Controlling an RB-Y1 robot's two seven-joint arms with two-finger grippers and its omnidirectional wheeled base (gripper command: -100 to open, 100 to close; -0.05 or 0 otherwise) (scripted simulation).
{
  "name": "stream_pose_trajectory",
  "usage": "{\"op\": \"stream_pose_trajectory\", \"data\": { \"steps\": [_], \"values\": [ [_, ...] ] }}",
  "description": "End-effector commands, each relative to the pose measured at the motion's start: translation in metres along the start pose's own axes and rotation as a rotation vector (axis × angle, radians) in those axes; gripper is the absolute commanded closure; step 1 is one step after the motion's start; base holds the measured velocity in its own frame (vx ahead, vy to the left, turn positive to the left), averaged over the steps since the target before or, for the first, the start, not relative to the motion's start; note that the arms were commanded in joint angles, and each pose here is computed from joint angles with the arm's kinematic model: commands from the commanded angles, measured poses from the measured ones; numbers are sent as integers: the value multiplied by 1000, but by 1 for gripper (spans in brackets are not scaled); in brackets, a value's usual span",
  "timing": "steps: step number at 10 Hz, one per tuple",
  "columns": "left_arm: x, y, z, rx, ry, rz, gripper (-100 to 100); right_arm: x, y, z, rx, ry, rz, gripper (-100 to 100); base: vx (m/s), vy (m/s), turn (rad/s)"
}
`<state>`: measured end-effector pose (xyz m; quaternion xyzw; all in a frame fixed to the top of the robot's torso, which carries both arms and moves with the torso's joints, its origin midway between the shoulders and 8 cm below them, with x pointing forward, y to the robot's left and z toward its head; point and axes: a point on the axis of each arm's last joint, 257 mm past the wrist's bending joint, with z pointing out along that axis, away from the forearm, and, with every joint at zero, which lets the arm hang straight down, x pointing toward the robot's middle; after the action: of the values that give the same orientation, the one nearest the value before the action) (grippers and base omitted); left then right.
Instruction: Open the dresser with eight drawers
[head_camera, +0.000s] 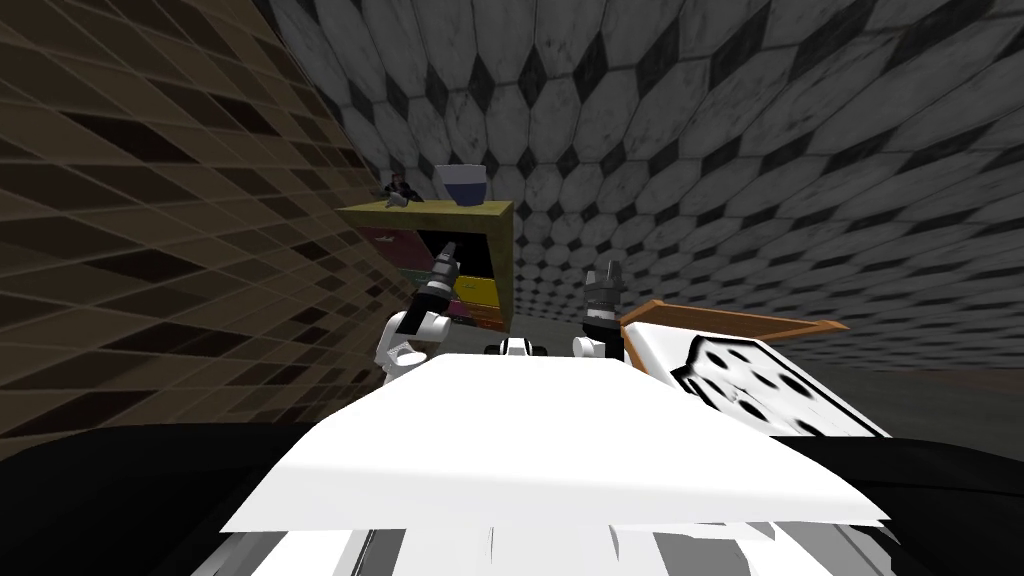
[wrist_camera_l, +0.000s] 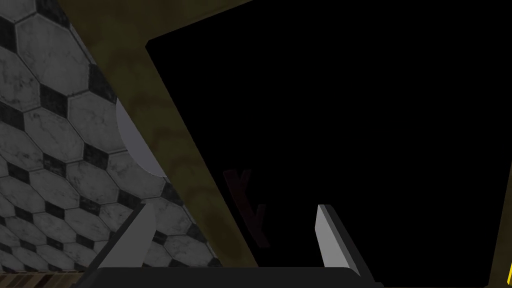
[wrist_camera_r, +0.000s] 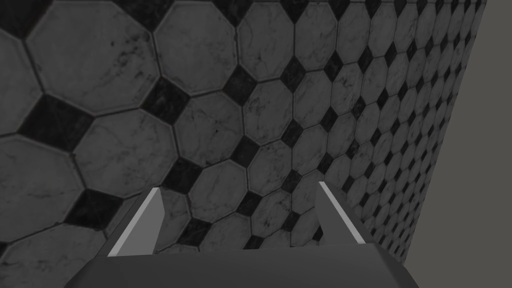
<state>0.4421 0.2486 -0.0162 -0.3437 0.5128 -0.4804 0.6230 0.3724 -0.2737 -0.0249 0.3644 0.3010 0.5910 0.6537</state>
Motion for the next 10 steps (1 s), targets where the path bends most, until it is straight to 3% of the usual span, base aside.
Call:
{"op": "stream_pose_trajectory", "data": {
  "steps": [1, 2, 6, 7, 8, 10],
  "values": [
    [0, 5, 2, -33, 5, 10, -100, 0, 0, 0, 0, 0, 0, 0, 56, 4, -26],
    [0, 4, 1, -25, 4, 8, -100, 0, 0, 0, 0, 0, 0, 0, 25, 0, -4],
    [-38, 11, 20, -57, -83, 30, -100, 0, 0, 0, 0, 0, 0, 0, -40, 14, -221],
    [-34, 10, 18, -53, -70, 28, -100, 0, 0, 0, 0, 0, 0, 0, -25, 11, -34],
    [-25, 9, 14, -47, -54, 24, 100, 0, 0, 0, 0, 0, 0, 0, 18, -2, 259],
    [-4, 5, 3, -31, -6, 12, 100, 0, 0, 0, 0, 0, 0, 0, 46, -25, 269]
  ]
}}
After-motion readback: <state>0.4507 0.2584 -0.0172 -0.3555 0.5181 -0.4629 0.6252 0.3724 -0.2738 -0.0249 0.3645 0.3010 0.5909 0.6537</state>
